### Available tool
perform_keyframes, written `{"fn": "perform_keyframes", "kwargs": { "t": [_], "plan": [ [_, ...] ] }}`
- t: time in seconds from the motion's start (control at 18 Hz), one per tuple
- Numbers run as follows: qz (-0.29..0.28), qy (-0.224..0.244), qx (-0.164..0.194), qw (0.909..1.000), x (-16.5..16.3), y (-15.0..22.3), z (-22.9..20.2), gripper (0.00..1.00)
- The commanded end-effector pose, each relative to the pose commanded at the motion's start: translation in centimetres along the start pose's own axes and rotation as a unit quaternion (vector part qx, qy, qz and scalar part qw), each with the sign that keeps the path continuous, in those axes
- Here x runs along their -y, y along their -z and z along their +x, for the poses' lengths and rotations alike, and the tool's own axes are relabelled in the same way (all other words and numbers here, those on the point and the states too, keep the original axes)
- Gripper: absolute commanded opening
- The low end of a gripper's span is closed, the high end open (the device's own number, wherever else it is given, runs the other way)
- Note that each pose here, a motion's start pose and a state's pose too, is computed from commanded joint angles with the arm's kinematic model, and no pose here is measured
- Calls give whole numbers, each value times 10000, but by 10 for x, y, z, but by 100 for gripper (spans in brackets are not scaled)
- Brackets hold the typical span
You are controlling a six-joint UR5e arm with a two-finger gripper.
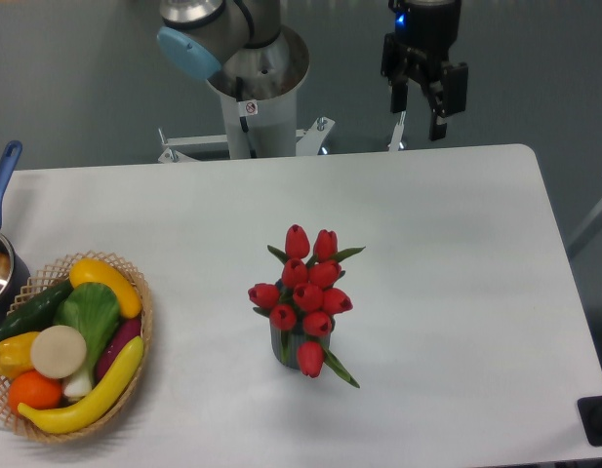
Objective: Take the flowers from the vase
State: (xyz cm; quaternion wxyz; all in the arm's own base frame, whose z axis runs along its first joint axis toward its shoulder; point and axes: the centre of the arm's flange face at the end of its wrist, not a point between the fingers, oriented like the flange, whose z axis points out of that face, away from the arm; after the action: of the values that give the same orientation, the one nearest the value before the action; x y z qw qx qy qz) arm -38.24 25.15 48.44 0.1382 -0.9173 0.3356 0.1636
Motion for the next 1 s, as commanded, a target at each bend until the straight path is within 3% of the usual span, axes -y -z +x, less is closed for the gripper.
{"fn": "perform_keyframes", "kwargs": {
  "t": [0.33, 0.67, 0.89, 1.0],
  "plan": [
    [-4, 31, -4, 10000, 1, 0, 0, 100],
    [470, 1151, 31, 9922, 15, -11, 12, 100],
    [780, 1964, -89, 9774, 26, -23, 17, 100],
    [1138, 2061, -137, 9718, 35, -33, 18, 100]
  ]
}}
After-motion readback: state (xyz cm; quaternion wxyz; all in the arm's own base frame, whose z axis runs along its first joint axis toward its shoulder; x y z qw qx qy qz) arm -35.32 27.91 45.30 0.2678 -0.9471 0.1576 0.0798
